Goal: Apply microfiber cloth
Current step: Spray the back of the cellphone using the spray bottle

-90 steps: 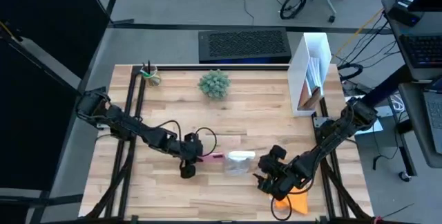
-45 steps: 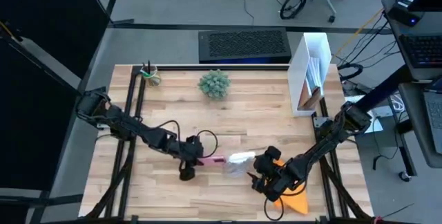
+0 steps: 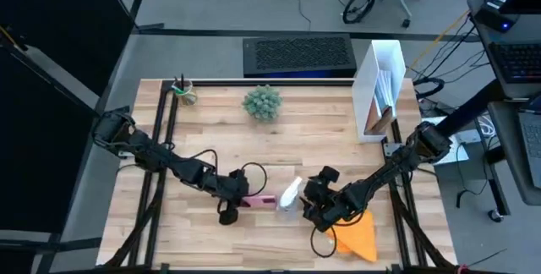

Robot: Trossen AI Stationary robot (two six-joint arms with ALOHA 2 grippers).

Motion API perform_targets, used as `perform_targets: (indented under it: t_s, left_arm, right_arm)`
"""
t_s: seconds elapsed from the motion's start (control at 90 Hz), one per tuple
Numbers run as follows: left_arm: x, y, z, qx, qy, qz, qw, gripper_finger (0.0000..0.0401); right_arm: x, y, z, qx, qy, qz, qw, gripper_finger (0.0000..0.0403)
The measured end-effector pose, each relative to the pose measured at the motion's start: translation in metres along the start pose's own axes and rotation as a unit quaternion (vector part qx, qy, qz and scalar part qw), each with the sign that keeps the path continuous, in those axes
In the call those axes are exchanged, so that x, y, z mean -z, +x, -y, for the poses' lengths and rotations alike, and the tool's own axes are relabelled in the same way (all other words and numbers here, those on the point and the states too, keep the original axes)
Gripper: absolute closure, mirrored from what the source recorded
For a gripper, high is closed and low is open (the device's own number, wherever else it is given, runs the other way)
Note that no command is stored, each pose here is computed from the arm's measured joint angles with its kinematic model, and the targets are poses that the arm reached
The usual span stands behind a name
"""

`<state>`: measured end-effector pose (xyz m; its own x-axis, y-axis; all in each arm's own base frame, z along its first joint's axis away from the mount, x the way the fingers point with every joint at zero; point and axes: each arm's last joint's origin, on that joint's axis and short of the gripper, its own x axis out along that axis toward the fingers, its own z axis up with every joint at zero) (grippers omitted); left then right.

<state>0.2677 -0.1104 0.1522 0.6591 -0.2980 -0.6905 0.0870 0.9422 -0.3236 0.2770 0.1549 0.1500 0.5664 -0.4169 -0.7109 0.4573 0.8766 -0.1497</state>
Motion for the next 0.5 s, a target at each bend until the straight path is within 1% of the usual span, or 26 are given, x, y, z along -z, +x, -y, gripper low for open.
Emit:
perform_targets:
  t_s: [0.244,0.344,0.444,0.5]
  left_arm:
    - [0.0,0.0,0.0,-0.002,0.0,0.001,1.0,0.0386]
    - [-0.002,0.0,0.001,0.001,0.0,0.009,1.0,0.0386]
    - [-0.001,0.0,0.0,-0.001,0.0,0.007,1.0,0.0386]
    - [0.001,0.0,-0.001,-0.005,-0.001,-0.002,1.0,0.0386]
  right_arm:
    - [-0.009,0.011,0.01,0.019,-0.047,-0.008,0.999,0.0064]
    - [-0.011,0.013,0.011,0.015,-0.053,-0.009,0.998,0.0064]
    - [-0.008,0.011,0.013,0.003,-0.062,-0.044,0.997,0.0064]
    - [-0.003,0.006,0.016,0.001,-0.055,-0.07,0.996,0.0064]
